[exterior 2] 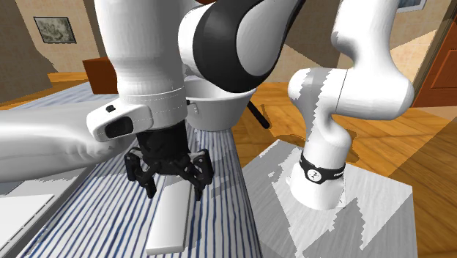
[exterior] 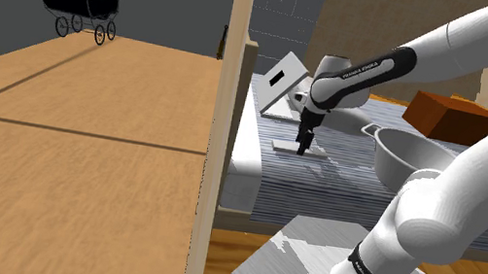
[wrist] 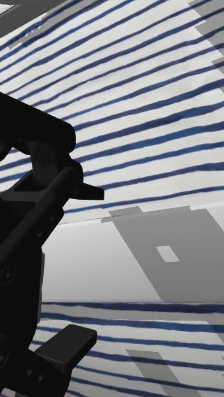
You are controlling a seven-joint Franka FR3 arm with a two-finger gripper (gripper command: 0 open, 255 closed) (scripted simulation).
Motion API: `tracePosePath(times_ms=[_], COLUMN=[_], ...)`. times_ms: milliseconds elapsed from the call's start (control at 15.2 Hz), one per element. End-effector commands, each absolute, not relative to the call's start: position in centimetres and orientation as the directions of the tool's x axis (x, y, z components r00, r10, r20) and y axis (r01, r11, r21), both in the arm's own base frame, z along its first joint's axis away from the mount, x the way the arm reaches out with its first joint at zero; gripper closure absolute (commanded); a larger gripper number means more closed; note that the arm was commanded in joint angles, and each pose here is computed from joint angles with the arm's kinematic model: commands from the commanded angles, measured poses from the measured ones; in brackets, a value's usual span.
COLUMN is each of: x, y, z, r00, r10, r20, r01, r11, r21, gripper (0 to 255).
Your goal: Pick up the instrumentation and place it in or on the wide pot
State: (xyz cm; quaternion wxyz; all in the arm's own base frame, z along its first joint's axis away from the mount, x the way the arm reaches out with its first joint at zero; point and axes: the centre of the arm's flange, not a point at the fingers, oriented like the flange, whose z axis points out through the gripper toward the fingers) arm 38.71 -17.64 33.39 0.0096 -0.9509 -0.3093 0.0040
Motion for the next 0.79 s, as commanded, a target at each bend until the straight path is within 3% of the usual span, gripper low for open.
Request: tracePosePath(times_ms=[0,462,528,726], x=[38.76,38.76,38.76,38.75], y=[-17.65,-17.65,-17.65,-17.65], z=[32.59,32.60,32.60,32.59], r00=[0.809,0.809,0.809,0.809], r10=[0.588,0.588,0.588,0.588], r20=[-0.001,-0.001,-0.001,-0.001], r01=[0.588,0.588,0.588,0.588], r11=[-0.808,-0.808,-0.808,-0.808], r21=[-0.020,-0.020,-0.020,-0.020], gripper=[0,0,255,255])
